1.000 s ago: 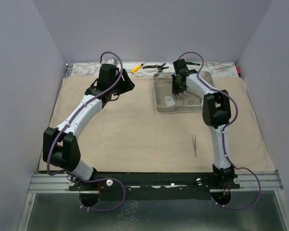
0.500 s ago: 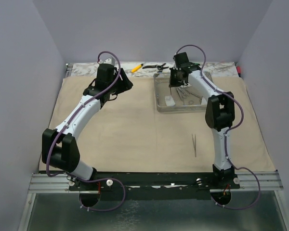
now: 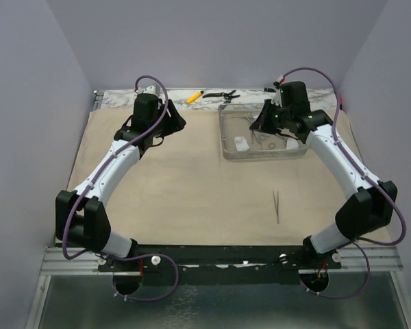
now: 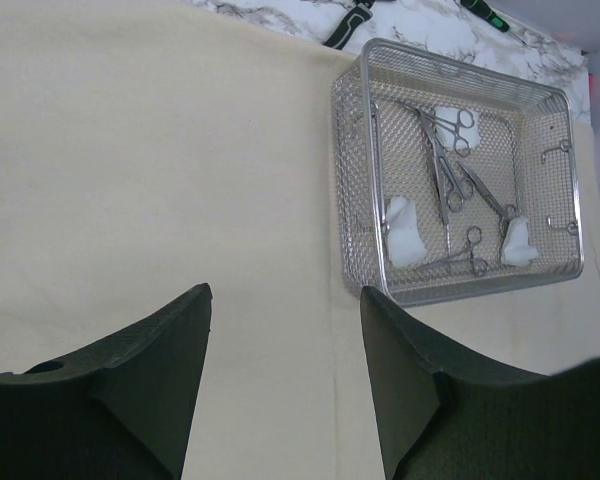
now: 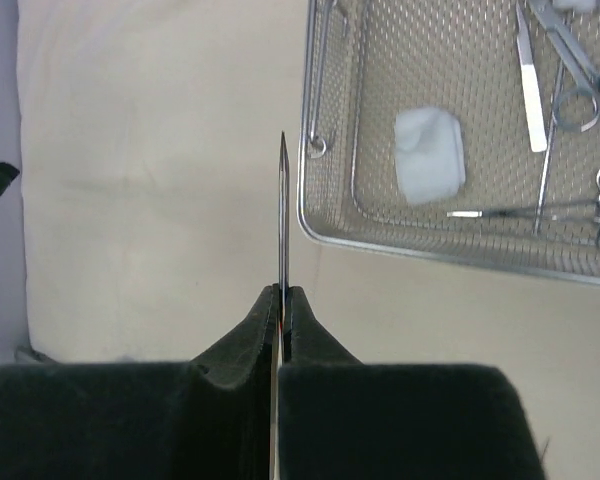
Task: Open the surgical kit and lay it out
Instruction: Pick up the medical item from the container, then place the medical item in the surgical kit.
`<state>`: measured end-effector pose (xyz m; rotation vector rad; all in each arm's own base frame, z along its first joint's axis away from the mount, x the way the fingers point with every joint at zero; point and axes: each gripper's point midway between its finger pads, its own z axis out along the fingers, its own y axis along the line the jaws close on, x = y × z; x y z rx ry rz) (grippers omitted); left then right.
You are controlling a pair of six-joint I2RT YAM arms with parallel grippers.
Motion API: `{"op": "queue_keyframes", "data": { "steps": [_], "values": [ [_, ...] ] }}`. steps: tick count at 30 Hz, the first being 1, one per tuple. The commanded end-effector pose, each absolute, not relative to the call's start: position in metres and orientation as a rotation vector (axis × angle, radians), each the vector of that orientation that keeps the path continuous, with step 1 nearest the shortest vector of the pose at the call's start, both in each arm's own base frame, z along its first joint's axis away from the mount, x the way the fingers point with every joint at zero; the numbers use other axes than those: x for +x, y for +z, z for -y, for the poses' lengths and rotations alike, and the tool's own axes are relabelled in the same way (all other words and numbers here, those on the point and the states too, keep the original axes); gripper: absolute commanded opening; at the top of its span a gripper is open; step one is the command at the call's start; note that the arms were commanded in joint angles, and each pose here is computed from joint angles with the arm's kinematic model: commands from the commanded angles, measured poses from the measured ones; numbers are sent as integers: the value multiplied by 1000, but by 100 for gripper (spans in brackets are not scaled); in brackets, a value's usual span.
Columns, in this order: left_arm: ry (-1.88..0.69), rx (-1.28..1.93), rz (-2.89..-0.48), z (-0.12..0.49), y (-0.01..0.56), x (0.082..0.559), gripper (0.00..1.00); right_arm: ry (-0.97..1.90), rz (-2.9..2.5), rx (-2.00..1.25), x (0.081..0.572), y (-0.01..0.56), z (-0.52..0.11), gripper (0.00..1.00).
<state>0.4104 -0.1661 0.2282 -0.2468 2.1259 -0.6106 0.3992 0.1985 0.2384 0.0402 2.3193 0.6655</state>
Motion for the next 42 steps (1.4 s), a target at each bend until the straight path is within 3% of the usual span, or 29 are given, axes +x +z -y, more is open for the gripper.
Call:
{"op": "queue_keyframes", "data": {
  "steps": [1,10,17,34,42],
  "values": [
    [-579,-235,-2142,158,219,400,62,711,-2356,127,346,245,-185,1],
    [-559,-250,-2178,154,201,393,63,517,-2589,251,256,157,-149,1],
    [-548,-245,-2206,153,189,391,62,121,-2746,324,201,80,-134,1],
    [-546,-233,-2219,154,184,390,62,-168,-2811,165,199,25,-148,1],
    [-536,-227,-2225,153,181,390,62,-112,-2843,63,193,18,-153,15]
  ]
}}
